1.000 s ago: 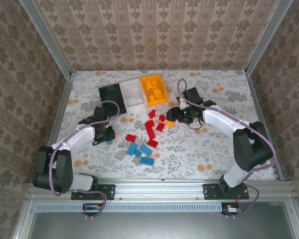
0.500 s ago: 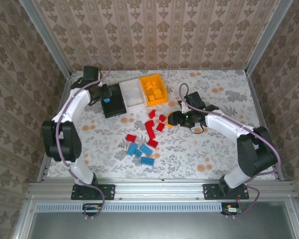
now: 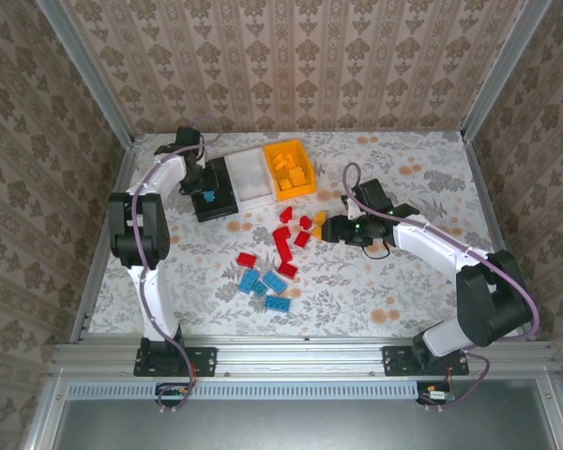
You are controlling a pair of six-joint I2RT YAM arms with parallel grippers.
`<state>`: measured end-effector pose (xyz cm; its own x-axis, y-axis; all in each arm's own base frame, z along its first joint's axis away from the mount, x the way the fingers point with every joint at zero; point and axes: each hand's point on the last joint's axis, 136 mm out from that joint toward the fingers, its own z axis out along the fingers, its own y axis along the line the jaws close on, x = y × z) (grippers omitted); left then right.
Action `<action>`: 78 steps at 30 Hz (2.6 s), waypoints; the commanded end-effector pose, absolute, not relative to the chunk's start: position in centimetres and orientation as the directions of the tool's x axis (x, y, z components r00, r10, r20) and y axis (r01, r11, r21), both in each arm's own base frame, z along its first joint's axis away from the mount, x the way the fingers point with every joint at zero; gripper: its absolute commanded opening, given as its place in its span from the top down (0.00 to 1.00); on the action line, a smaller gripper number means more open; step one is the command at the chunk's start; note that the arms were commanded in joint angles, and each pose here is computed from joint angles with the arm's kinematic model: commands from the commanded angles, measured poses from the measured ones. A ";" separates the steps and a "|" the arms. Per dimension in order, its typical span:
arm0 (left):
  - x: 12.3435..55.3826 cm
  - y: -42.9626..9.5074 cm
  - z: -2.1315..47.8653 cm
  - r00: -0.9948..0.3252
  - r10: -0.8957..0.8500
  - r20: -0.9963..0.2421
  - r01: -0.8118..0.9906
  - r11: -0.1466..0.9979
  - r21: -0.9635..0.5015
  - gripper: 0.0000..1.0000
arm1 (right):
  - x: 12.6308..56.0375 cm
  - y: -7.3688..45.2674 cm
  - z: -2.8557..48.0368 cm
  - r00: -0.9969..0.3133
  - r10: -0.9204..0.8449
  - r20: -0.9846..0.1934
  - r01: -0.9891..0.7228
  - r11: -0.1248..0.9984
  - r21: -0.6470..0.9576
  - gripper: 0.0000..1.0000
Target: Sort the legos into containers by color
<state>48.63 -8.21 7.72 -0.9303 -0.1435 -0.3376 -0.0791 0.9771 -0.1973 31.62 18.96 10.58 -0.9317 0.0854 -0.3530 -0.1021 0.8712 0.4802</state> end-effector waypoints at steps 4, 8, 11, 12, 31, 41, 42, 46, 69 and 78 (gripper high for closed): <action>48.7 -8.4 7.5 -0.935 -0.130 -0.330 -0.063 0.976 -0.208 0.90 | 30.8 18.6 10.2 -0.934 0.089 -0.345 -0.088 0.881 0.465 0.36; 48.6 -8.4 7.3 -0.938 -0.131 -0.322 -0.066 0.976 -0.206 0.89 | 30.7 18.6 10.2 -0.935 0.084 -0.345 -0.092 0.882 0.463 0.36; 48.6 -8.4 7.4 -0.937 -0.132 -0.322 -0.066 0.976 -0.206 0.85 | 30.6 18.6 10.2 -0.934 0.082 -0.348 -0.094 0.883 0.460 0.35; 48.6 -8.4 7.3 -0.938 -0.132 -0.320 -0.067 0.976 -0.206 0.83 | 30.6 18.5 10.2 -0.934 0.081 -0.349 -0.095 0.884 0.459 0.35; 47.2 -8.6 12.4 -0.913 -0.147 -0.381 -0.057 0.970 -0.237 0.41 | 30.3 18.8 11.3 -0.924 0.084 -0.372 -0.109 0.877 0.469 0.35; 38.0 -12.5 15.9 -0.902 0.004 -0.431 0.107 0.971 -0.214 0.40 | 29.5 20.1 11.0 -0.934 0.015 -0.356 -0.153 0.887 0.437 0.35; 36.3 -13.3 15.7 -0.904 0.032 -0.426 0.132 0.970 -0.206 0.40 | 29.3 20.1 10.9 -0.935 0.008 -0.354 -0.156 0.888 0.432 0.35; 29.5 -16.0 13.6 -0.924 0.113 -0.366 0.211 0.947 -0.241 0.40 | 28.8 20.2 10.7 -0.936 -0.006 -0.353 -0.165 0.892 0.421 0.35; 15.3 -17.9 5.7 -0.914 0.343 -0.214 0.384 0.904 -0.190 0.41 | 27.2 19.0 9.5 -0.935 0.016 -0.354 -0.140 0.901 0.411 0.34; 15.7 -17.6 3.9 -0.909 0.375 -0.182 0.400 0.907 -0.131 0.41 | 27.2 19.0 9.5 -0.934 0.011 -0.356 -0.144 0.902 0.406 0.34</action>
